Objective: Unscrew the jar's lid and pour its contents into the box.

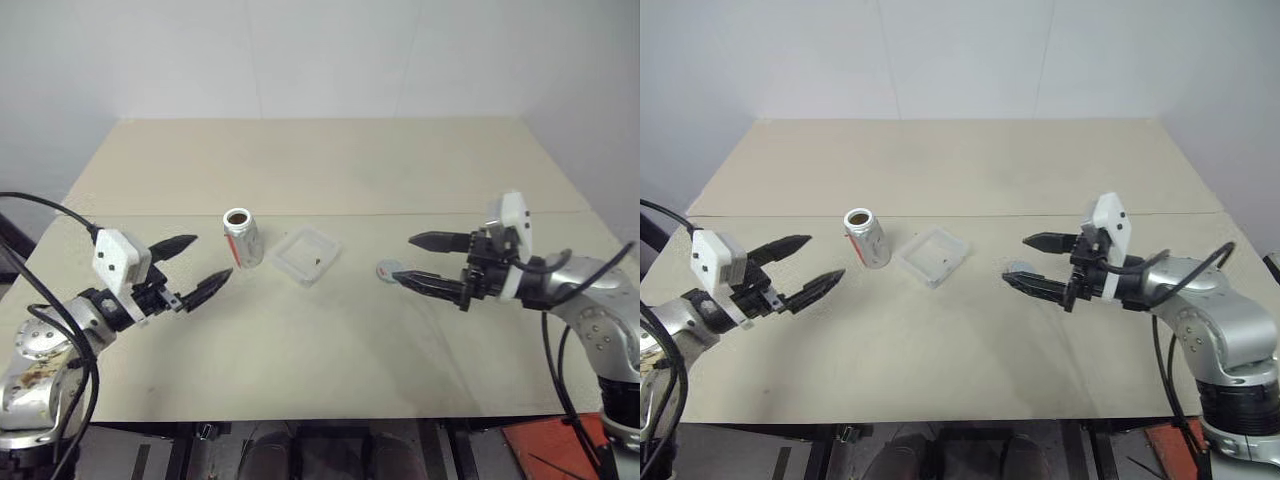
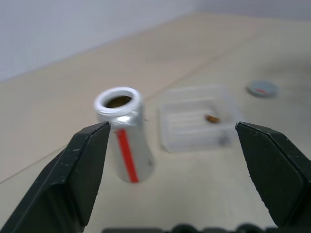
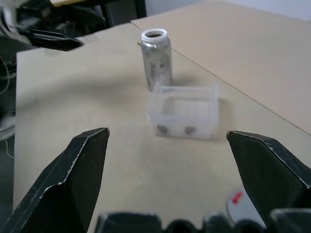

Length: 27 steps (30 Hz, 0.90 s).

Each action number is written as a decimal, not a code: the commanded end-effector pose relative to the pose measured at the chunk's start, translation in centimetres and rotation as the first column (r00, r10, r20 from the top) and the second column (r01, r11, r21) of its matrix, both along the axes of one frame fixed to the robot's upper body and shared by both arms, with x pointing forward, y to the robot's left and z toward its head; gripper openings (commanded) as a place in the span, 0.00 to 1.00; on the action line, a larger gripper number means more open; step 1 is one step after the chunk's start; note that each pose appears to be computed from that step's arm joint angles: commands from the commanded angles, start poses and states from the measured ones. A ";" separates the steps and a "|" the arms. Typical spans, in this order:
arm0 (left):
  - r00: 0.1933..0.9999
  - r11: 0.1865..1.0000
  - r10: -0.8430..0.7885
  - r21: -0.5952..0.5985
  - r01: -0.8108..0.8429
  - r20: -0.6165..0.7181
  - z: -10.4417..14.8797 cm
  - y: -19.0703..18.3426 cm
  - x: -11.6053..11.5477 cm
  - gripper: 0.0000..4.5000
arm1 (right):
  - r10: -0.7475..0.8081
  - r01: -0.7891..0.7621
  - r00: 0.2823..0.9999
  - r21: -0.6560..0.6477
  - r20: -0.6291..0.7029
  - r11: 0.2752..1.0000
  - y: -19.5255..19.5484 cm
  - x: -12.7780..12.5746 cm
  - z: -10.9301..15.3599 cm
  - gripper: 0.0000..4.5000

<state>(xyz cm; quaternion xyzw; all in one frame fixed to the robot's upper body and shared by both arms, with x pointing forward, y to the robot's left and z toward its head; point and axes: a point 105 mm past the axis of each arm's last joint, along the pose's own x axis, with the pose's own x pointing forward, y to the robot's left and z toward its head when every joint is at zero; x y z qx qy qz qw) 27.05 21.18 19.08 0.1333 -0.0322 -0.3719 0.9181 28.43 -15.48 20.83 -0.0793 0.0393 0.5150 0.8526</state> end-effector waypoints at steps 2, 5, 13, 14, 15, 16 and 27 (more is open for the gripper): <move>0.984 0.984 -0.178 -0.027 0.178 -0.030 0.2 -1.8 -1.2 1.00 | -0.023 0.025 0.998 -0.030 0.066 0.999 -1.4 -0.3 1.0 1.00; 0.978 0.978 -0.201 -0.070 0.197 -0.052 0.2 -2.1 -1.1 1.00 | -0.039 0.041 0.997 -0.041 0.066 0.998 -2.1 -0.5 0.9 1.00; 0.977 0.978 -0.207 -0.035 0.205 -0.059 -0.3 -2.5 -1.2 1.00 | -0.066 0.070 0.996 -0.069 0.058 0.995 -3.2 -0.6 0.6 1.00; 0.977 0.978 -0.206 -0.033 0.204 -0.061 -0.3 -2.5 -1.2 1.00 | -0.068 0.072 0.996 -0.069 0.058 0.995 -3.3 -0.6 0.7 1.00; 0.977 0.979 -0.205 -0.031 0.203 -0.063 -0.3 -2.5 -1.2 1.00 | -0.070 0.074 0.996 -0.069 0.059 0.995 -3.3 -0.6 0.7 1.00; 0.976 0.978 -0.207 -0.028 0.205 -0.062 -0.2 -2.4 -1.4 1.00 | -0.072 0.076 0.996 -0.074 0.060 0.994 -3.4 -0.7 0.7 1.00; 0.984 0.985 -0.168 -0.019 0.169 0.060 0.4 -1.9 -2.4 1.00 | -0.079 0.090 0.987 -0.072 0.138 0.993 -3.9 -1.1 0.7 1.00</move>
